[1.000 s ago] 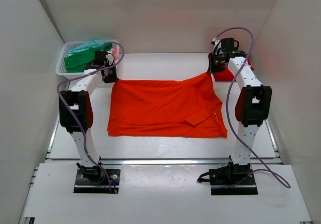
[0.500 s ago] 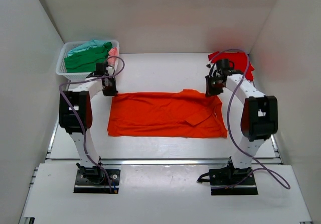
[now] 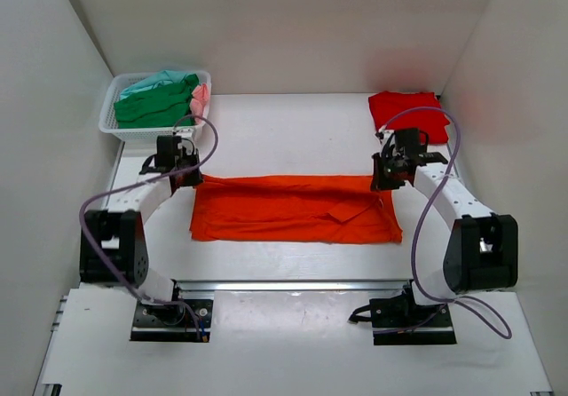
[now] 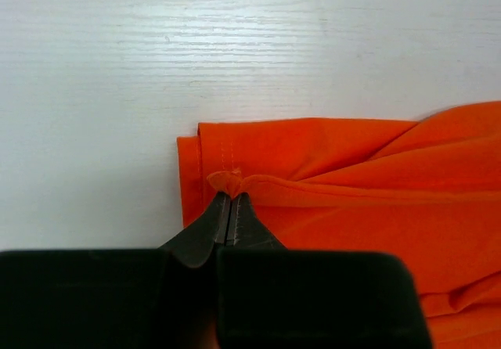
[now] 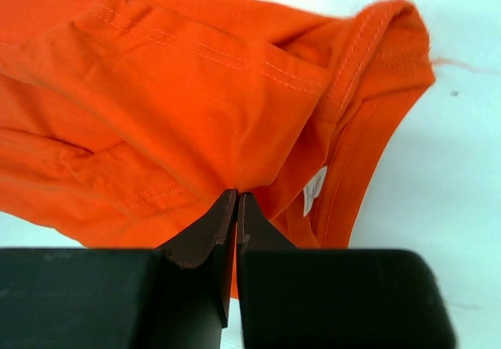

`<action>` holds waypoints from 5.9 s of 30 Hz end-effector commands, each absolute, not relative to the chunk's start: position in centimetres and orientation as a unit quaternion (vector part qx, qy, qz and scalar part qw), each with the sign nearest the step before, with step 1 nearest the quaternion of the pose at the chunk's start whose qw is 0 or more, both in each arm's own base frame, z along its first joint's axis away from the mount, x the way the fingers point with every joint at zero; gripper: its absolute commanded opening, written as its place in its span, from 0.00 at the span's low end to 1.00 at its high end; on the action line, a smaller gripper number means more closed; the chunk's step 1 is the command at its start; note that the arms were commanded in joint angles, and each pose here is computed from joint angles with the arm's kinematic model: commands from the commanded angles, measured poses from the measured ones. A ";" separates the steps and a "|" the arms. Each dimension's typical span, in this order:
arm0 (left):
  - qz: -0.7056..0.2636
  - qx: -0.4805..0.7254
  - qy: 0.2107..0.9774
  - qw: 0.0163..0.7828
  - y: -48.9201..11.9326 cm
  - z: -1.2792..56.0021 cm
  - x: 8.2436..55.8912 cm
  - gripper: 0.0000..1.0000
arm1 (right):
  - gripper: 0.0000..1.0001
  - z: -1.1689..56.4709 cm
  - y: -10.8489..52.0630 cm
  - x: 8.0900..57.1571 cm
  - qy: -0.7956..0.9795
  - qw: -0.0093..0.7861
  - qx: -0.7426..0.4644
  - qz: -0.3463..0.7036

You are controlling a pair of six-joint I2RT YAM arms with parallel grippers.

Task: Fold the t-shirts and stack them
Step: Fold the other side of the tshirt into a rectangle, then rotate the tshirt 90 degrees, then grab the bottom of the folded rectangular tshirt with both arms

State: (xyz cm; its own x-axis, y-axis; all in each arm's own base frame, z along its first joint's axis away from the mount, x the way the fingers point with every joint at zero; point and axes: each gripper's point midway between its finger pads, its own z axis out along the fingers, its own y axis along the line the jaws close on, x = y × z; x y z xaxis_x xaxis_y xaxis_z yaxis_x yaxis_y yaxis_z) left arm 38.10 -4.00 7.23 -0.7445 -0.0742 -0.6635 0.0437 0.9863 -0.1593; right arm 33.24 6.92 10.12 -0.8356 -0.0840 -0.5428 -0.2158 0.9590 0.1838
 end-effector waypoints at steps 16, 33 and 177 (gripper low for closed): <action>-0.034 0.035 0.899 0.435 -3.6 9.3 34.4 0.02 | 0.00 9.2 7.8 28.3 0.946 0.284 -0.055 0.149; 0.008 0.042 0.928 0.371 -2.9 6.9 32.9 0.29 | 0.00 7.7 8.4 25.0 0.954 0.252 -0.039 0.156; -0.335 0.110 0.910 0.216 -23.4 5.4 18.9 0.59 | 0.42 4.5 22.8 14.2 0.924 0.179 -0.062 0.332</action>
State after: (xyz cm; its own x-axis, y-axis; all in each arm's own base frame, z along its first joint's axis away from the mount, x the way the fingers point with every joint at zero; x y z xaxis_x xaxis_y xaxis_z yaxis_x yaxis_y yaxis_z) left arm 18.01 -21.55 3.77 -0.9055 0.0811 -0.4165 0.3133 0.7896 -0.5276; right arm 13.41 21.31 3.52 -0.9423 -0.0159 -0.3344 -0.2128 0.7996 0.5615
